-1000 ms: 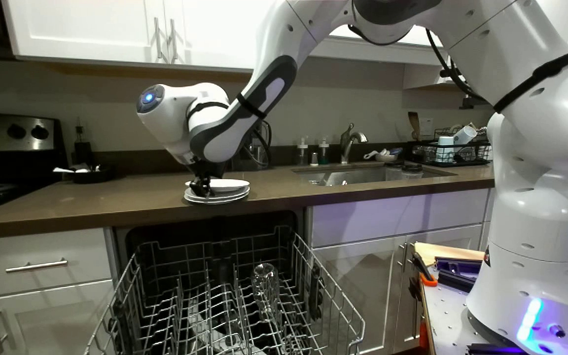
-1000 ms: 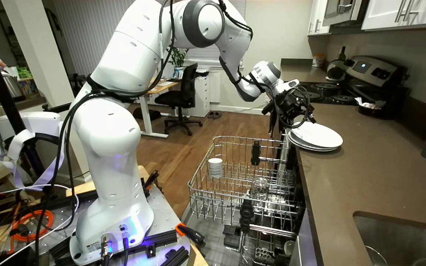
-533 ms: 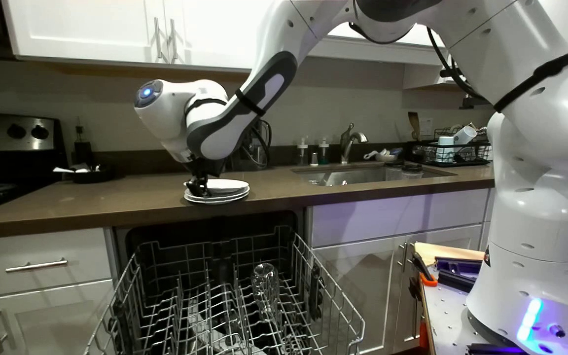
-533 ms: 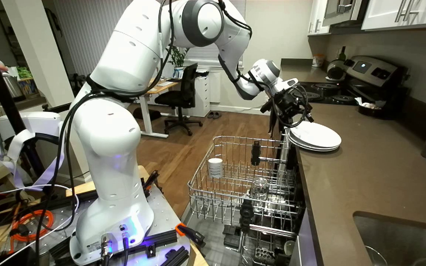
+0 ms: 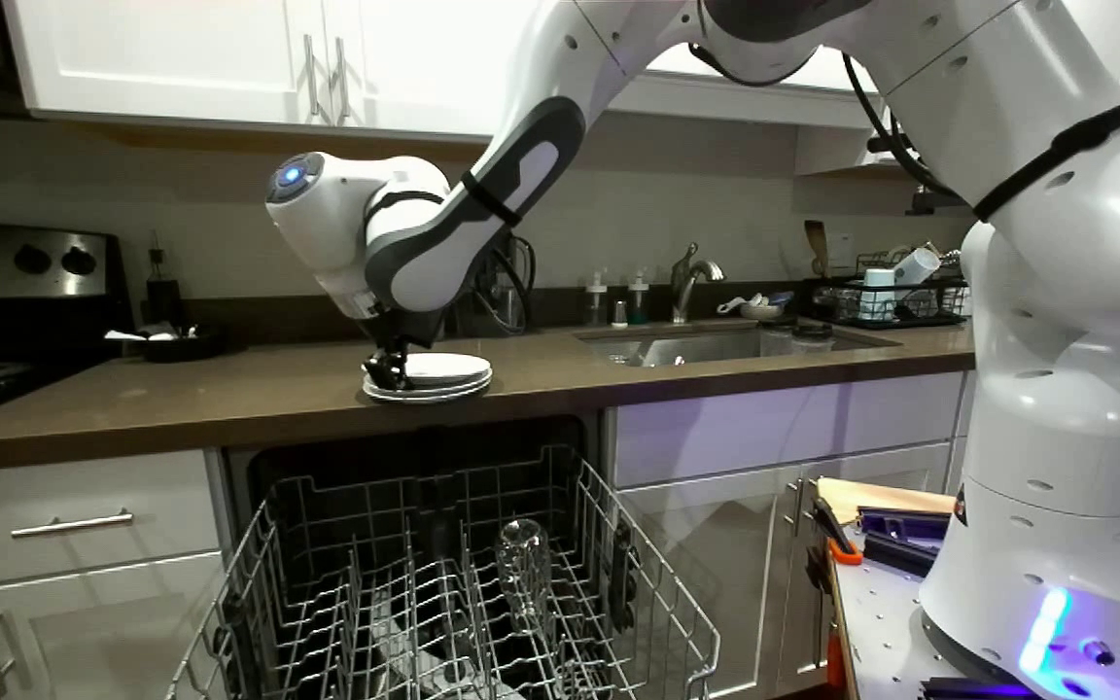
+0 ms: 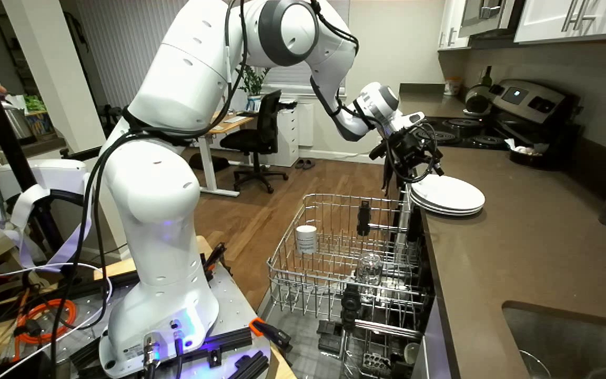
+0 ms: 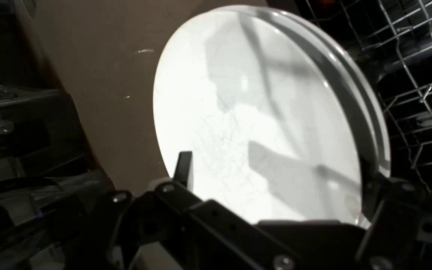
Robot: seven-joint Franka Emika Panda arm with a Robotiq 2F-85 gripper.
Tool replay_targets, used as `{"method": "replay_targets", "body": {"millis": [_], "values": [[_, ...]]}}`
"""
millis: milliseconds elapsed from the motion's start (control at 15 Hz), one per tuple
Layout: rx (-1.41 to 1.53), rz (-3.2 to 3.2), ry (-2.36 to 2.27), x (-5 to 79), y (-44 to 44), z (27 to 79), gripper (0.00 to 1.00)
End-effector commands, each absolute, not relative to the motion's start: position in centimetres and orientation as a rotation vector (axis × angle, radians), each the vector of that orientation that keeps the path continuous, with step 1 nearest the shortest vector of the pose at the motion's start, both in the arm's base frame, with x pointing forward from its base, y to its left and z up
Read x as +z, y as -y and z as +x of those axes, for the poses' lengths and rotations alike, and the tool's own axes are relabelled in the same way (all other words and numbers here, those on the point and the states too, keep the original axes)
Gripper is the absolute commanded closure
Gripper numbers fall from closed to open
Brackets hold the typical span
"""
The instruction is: Move the plate from the dishwasher to the countertop
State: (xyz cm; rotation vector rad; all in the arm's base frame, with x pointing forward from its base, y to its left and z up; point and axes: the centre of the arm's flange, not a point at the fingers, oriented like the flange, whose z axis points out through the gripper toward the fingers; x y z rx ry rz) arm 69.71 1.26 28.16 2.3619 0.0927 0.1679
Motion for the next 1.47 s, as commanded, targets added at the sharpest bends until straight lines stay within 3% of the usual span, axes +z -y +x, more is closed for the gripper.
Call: {"method": "replay_targets", "body": {"millis": [0, 933, 1400], "values": [[0.160, 2.410, -0.126, 29.7, -1.2, 68.8, 0.00], [0.114, 2.545, -0.170, 30.8, -1.8, 68.0, 0.00], [0.047, 2.685, -0.194, 33.5, -2.6, 63.6, 0.00]]}}
